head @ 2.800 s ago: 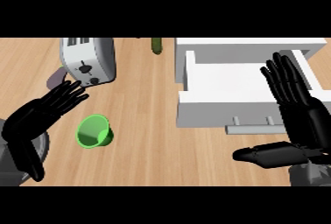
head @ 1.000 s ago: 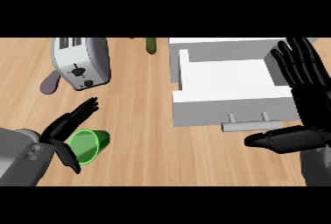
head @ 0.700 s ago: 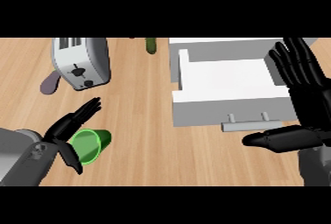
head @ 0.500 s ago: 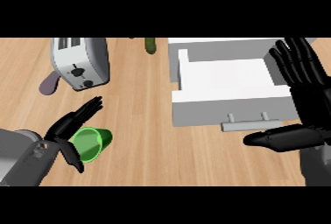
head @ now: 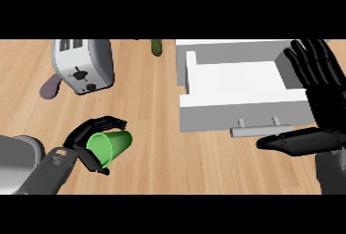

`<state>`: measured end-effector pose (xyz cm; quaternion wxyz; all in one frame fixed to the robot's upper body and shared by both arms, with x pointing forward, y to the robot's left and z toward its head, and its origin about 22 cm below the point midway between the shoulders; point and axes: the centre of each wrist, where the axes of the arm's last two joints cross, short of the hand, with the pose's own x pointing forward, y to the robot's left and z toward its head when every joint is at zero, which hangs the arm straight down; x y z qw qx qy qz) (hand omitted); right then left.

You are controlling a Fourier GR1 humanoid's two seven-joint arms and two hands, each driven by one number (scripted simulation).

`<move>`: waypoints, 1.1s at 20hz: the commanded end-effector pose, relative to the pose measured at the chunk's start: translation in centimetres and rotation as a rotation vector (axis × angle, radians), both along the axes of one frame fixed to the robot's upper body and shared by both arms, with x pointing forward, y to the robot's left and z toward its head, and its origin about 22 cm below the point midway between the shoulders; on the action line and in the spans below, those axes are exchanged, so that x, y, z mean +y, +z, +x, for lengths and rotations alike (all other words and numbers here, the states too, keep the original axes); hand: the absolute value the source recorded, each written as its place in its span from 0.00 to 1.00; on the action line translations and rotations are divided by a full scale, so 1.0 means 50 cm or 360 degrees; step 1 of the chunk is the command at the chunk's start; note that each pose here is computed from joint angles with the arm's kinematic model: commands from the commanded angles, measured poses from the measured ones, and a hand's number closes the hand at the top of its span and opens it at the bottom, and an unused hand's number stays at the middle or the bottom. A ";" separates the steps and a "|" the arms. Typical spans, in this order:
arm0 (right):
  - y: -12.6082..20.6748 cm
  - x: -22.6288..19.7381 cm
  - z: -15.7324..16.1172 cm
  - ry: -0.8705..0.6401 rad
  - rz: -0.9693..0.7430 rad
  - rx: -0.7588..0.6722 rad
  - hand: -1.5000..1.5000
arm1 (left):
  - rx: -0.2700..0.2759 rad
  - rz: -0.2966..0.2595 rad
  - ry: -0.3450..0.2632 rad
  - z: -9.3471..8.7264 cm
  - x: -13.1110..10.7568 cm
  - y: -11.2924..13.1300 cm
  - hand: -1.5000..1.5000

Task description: Pick up the cup, place it into the drawer and close the drawer

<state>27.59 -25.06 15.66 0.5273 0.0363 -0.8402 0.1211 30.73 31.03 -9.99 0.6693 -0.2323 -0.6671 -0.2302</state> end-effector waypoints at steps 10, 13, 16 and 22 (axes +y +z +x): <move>-0.016 -0.016 -0.005 -0.0074 0.0019 0.0019 0.00 | -0.0615 -0.0316 0.0732 -0.021 -0.006 -0.024 1.00; -0.009 -0.040 -0.002 -0.0079 0.0017 0.0029 0.00 | -0.0627 -0.0250 0.1326 -0.023 -0.015 -0.032 1.00; -0.012 -0.052 -0.001 -0.0055 0.0009 0.0047 0.00 | -0.0726 -0.0476 0.1280 -0.016 -0.066 -0.042 1.00; -0.002 -0.042 -0.032 -0.0078 -0.0047 0.0012 0.00 | -0.0784 -0.0531 0.0951 0.069 -0.094 0.050 1.00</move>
